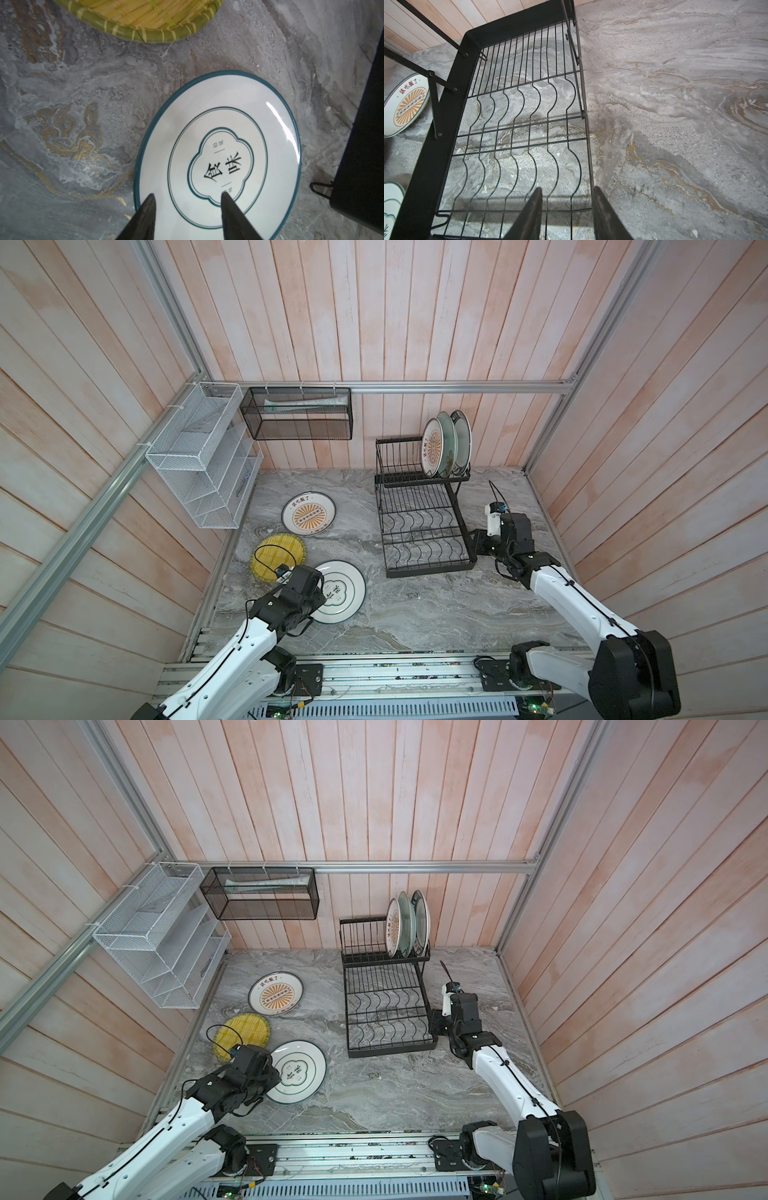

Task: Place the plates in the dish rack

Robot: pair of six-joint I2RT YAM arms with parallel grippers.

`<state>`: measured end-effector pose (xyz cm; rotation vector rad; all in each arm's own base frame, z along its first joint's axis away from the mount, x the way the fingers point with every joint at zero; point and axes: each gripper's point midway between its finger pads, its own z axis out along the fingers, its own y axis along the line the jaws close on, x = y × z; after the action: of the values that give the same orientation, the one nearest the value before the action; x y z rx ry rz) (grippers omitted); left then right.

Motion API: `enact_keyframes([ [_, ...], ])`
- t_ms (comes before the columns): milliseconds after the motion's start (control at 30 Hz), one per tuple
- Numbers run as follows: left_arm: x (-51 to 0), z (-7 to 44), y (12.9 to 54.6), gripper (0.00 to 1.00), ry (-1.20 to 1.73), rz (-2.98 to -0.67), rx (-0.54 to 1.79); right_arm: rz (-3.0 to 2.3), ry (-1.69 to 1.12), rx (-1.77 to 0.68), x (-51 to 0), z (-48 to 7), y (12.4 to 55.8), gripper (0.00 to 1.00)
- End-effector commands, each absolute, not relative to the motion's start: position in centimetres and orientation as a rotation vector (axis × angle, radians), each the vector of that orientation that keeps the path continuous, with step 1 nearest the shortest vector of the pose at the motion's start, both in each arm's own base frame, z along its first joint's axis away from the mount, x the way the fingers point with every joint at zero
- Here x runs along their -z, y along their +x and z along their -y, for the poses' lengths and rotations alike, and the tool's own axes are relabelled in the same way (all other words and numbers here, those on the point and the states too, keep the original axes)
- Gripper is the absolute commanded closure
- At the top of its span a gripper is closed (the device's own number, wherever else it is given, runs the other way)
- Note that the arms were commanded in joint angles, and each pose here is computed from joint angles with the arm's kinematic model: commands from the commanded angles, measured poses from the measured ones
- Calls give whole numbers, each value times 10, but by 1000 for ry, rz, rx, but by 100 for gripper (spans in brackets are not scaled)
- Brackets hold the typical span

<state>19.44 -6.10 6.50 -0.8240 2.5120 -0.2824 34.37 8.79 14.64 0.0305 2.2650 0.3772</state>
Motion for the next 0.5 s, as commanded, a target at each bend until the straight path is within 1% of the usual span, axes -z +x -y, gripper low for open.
enact_keyframes([
  [0, -55, 60, 186, 48, -860, -2536, 286, -2254, 47, -370, -146, -85, 346, 59],
  [467, -48, 57, 173, 48, -872, -2599, 250, -2254, 71, -336, -144, -78, 346, 56],
])
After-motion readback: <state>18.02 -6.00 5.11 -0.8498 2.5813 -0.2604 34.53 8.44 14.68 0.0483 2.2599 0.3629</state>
